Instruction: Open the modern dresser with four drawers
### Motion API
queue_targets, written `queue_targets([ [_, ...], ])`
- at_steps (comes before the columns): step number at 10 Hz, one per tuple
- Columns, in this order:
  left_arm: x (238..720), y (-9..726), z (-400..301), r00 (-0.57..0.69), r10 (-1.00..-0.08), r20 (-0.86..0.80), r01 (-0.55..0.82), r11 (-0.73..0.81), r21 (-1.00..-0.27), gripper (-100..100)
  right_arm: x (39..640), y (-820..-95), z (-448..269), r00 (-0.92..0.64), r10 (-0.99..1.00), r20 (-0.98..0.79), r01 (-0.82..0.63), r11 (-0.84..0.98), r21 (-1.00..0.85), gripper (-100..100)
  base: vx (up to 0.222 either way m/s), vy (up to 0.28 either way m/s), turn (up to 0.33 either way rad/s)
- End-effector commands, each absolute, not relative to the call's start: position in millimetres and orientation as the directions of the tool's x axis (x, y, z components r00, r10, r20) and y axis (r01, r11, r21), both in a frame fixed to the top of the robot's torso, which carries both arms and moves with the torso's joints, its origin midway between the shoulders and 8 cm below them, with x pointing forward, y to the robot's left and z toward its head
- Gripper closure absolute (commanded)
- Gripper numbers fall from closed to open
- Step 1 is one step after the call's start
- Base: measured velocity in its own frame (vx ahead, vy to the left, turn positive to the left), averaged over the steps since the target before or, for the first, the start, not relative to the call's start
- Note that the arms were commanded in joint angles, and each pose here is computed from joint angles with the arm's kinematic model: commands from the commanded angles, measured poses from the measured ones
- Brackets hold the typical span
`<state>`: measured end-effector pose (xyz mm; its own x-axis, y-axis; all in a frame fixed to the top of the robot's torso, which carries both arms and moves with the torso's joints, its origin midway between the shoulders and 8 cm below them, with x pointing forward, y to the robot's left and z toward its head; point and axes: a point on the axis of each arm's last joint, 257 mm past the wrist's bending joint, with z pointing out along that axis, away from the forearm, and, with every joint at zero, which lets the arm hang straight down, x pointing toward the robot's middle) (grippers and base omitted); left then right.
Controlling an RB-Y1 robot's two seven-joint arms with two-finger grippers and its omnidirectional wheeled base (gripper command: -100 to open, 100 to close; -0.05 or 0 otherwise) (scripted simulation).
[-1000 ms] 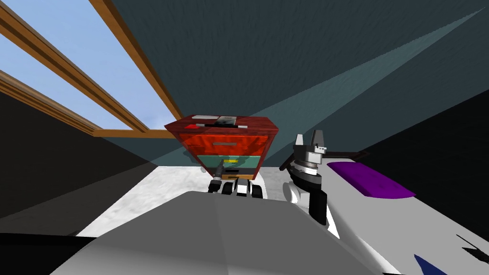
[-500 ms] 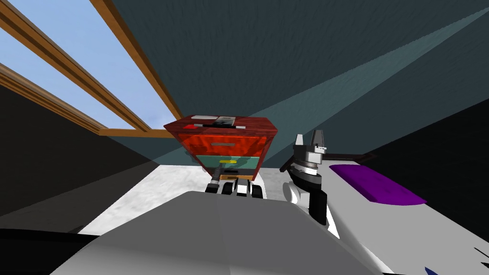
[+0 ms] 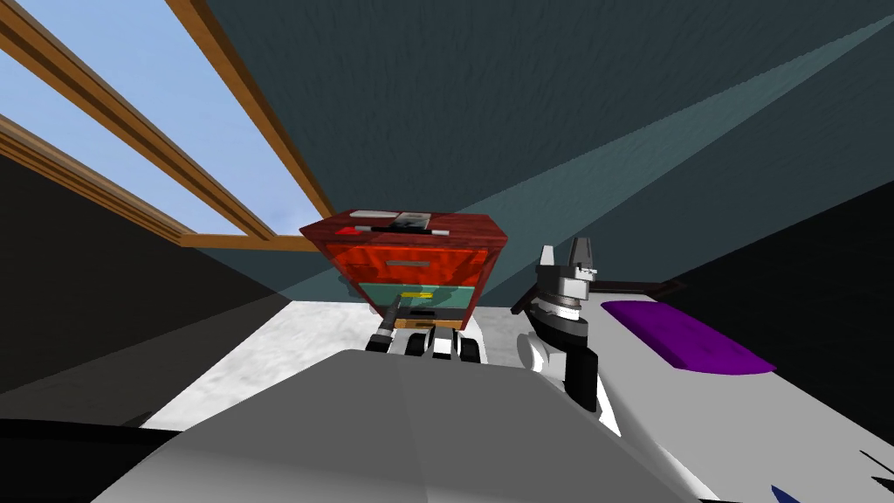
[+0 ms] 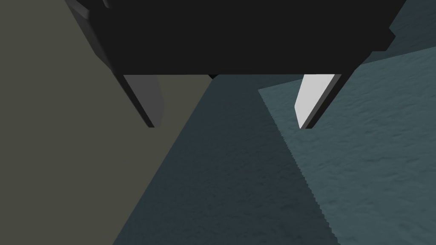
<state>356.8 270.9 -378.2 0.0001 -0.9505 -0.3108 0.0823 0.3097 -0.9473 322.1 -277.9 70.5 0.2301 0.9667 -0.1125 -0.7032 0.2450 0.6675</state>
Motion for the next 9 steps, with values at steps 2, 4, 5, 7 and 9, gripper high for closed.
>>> queue_targets([
  [2,372.4,273.4,-372.1,-0.006,-0.947,-0.320,0.076,0.318,-0.945,-100,322.1,-277.9,70.5,0.230,0.967,-0.112,-0.703,0.245,0.667,0,-0.048,-0.025,0.009],
  [4,382.5,275.9,-367.4,-0.010,-0.945,-0.327,0.073,0.326,-0.943,-100,322.1,-277.9,70.5,0.230,0.967,-0.112,-0.703,0.245,0.667,0,-0.055,-0.050,0.008],
  [5,386.5,264.0,-366.0,-0.001,-0.955,-0.295,0.074,0.294,-0.953,-100,322.1,-277.9,70.6,0.230,0.967,-0.112,-0.703,0.245,0.667,0,-0.050,-0.029,0.008],
  [7,389.3,251.1,-364.8,0.010,-0.966,-0.260,0.075,0.260,-0.963,-100,322.1,-277.9,70.5,0.230,0.967,-0.112,-0.703,0.245,0.667,0,-0.026,-0.007,0.000],
  [9,391.8,237.8,-363.5,0.020,-0.975,-0.222,0.077,0.223,-0.972,-100,322.1,-277.9,70.5,0.230,0.967,-0.113,-0.703,0.245,0.667,0,-0.003,0.000,0.000],
])
